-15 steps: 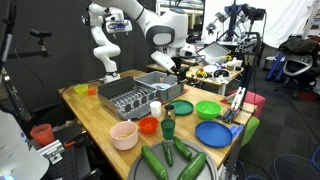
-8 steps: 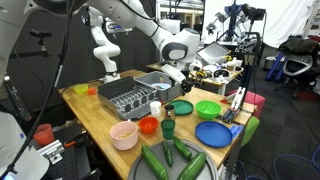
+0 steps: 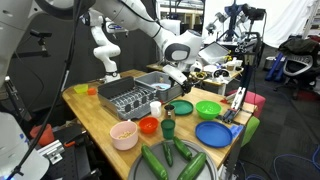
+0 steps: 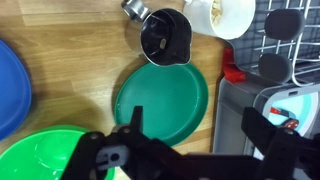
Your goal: Put the green plate on the dish rack
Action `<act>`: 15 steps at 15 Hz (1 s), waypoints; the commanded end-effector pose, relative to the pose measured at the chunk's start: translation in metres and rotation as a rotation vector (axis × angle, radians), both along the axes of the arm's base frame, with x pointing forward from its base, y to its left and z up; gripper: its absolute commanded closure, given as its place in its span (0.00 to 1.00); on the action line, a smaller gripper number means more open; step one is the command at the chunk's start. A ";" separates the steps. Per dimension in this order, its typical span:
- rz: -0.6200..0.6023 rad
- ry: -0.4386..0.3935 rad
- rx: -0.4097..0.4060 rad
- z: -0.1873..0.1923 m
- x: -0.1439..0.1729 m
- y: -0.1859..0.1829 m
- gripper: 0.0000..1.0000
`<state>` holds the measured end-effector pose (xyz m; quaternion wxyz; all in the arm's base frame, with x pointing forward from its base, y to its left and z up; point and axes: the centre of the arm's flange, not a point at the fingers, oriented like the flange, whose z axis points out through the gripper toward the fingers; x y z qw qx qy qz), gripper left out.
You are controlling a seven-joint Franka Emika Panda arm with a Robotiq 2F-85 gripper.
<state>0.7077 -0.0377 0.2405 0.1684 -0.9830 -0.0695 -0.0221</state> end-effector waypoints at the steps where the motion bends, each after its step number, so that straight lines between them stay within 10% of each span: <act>1: -0.021 0.001 -0.002 -0.007 0.003 -0.001 0.00; 15: -0.154 -0.027 -0.156 -0.115 0.021 -0.004 0.00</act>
